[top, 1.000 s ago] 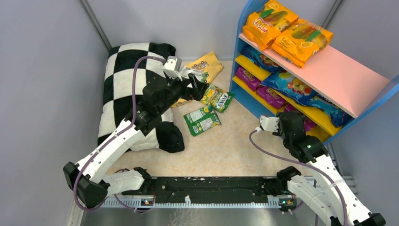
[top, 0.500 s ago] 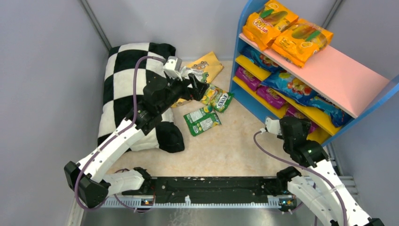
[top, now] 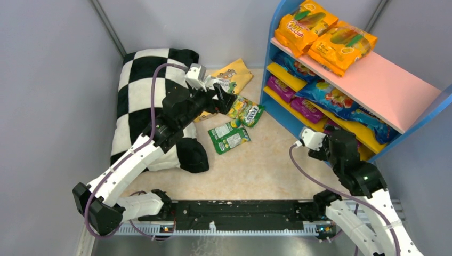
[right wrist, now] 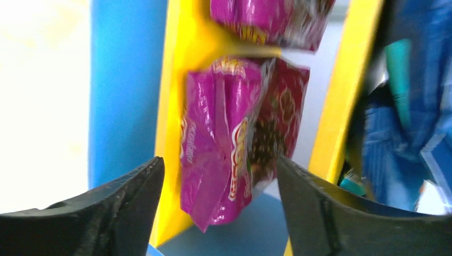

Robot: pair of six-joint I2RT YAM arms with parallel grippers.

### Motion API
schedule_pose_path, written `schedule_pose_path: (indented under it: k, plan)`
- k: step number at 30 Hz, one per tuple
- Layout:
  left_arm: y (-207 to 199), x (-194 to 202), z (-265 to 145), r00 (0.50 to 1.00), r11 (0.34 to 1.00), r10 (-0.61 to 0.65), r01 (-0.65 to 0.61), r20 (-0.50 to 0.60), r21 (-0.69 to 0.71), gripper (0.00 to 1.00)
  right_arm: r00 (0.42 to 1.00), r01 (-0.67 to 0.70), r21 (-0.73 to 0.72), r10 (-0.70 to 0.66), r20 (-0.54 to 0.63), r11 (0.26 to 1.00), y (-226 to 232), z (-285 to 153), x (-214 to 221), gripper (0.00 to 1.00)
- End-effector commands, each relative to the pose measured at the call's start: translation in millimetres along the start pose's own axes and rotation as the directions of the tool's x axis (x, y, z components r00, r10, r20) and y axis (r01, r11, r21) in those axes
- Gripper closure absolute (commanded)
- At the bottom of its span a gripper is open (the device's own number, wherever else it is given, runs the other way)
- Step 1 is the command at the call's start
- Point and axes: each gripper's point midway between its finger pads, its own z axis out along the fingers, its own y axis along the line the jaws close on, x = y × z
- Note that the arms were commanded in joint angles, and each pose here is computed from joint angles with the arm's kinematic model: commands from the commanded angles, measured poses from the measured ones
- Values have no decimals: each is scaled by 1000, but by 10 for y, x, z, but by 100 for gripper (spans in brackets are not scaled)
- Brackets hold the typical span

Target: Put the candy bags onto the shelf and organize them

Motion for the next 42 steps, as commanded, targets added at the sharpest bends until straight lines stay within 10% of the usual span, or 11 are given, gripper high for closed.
schedule_pose_path:
  k: [1, 9, 17, 29, 37, 42]
  plan:
    - [-13, -198, -38, 997, 1000, 10, -10, 70, 2, 2, 901, -152, -203, 220, 373, 967, 63, -354, -678, 5]
    - [343, -316, -75, 991, 986, 56, -37, 119, -162, 2, 493, -235, -517, 559, 667, 823, -45, -828, -1754, 1]
    - [560, -315, -78, 988, 966, 87, -52, 129, -254, 2, 131, -423, -773, 876, 463, 472, -253, -685, -2390, 1]
    - [730, -222, 20, 994, 963, 47, -19, 100, -268, 2, 374, -737, -615, 927, -24, 281, 900, 354, -3188, 1]
    - [791, -193, 66, 996, 967, 10, 12, 85, -253, 1, 488, -785, -505, 860, -148, 358, 1283, 989, -3433, 2]
    - [830, -193, 79, 996, 972, -29, 47, 82, -229, 1, 508, -796, -487, 833, -219, 358, 1447, 1346, -3513, 18]
